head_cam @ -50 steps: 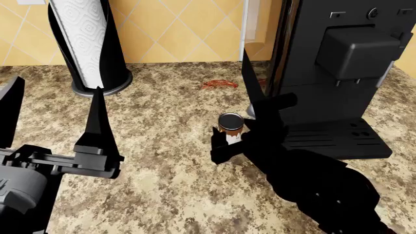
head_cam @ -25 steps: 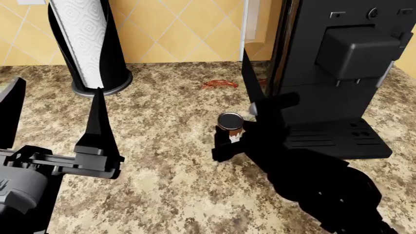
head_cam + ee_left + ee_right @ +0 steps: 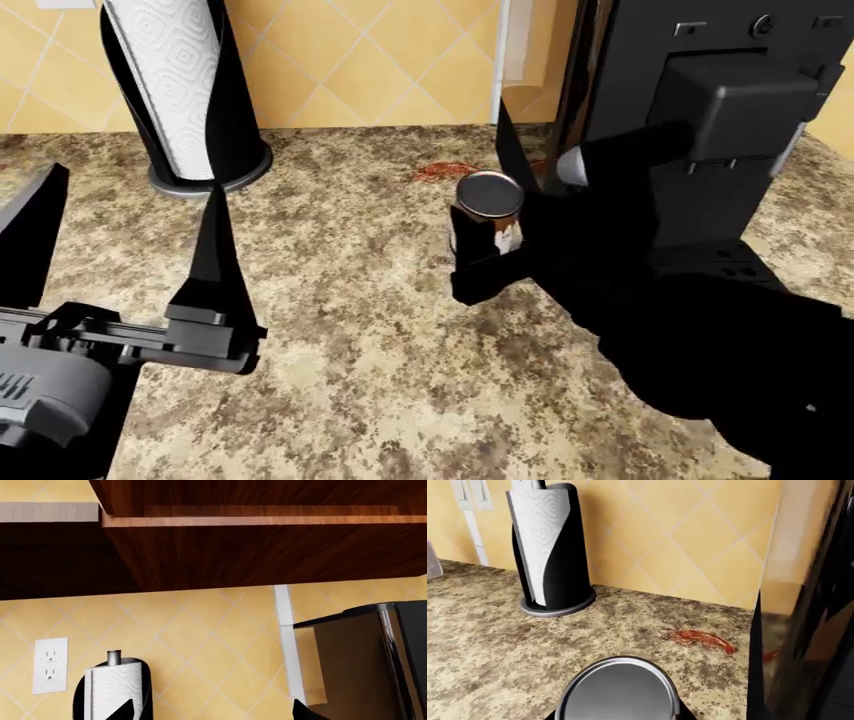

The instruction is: Pick the cans from the counter and place them in their designated side in the cabinet.

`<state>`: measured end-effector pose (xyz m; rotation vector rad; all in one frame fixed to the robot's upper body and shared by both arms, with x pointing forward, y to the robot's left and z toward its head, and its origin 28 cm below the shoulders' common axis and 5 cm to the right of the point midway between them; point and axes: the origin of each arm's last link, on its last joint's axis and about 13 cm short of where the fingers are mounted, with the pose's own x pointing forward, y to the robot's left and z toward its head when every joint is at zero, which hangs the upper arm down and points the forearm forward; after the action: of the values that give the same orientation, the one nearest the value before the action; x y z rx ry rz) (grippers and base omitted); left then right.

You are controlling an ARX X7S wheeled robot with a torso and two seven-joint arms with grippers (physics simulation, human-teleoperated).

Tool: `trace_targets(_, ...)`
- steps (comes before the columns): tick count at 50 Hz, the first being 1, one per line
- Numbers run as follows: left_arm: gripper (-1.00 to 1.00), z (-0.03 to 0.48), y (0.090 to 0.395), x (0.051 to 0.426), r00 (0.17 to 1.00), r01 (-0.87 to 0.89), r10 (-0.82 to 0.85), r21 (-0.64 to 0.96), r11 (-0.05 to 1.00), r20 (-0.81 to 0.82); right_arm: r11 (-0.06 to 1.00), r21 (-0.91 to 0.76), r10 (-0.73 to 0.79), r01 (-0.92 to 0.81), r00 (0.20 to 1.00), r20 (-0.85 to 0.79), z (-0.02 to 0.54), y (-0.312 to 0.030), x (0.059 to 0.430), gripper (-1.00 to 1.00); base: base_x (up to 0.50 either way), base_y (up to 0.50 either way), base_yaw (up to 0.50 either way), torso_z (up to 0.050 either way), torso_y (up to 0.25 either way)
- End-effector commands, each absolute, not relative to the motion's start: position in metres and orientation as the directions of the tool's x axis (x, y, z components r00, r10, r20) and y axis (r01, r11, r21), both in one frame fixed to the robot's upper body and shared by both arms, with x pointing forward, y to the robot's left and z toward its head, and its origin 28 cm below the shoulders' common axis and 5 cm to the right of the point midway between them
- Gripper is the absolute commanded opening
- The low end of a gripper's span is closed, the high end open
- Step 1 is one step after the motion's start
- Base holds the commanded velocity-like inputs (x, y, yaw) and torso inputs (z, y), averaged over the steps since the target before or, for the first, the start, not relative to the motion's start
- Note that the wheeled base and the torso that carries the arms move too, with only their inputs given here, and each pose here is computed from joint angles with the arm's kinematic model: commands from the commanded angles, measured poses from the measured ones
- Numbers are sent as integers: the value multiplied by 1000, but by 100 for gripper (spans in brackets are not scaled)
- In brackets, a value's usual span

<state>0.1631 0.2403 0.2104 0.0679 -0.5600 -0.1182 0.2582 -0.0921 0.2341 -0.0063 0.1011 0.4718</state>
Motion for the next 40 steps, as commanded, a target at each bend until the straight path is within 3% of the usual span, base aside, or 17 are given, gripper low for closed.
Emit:
trace_targets(1, 100, 210, 237, 163, 840, 107, -141, 95, 990, 523, 863, -19, 504, -505, 863, -40, 257, -101, 234, -100, -491, -39, 0, 0, 0)
trace_targets(14, 100, 211, 231, 162, 838, 128, -163, 103, 986, 521, 852, 23, 523, -524, 852, 17, 272, -121, 219, -100, -451, -255, 0, 0, 0)
trace_targets(40, 100, 218, 230, 163, 829, 116, -141, 80, 990, 541, 872, 55, 473, -487, 866, 163, 313, -135, 214, -100, -30, -499, 0, 0, 0)
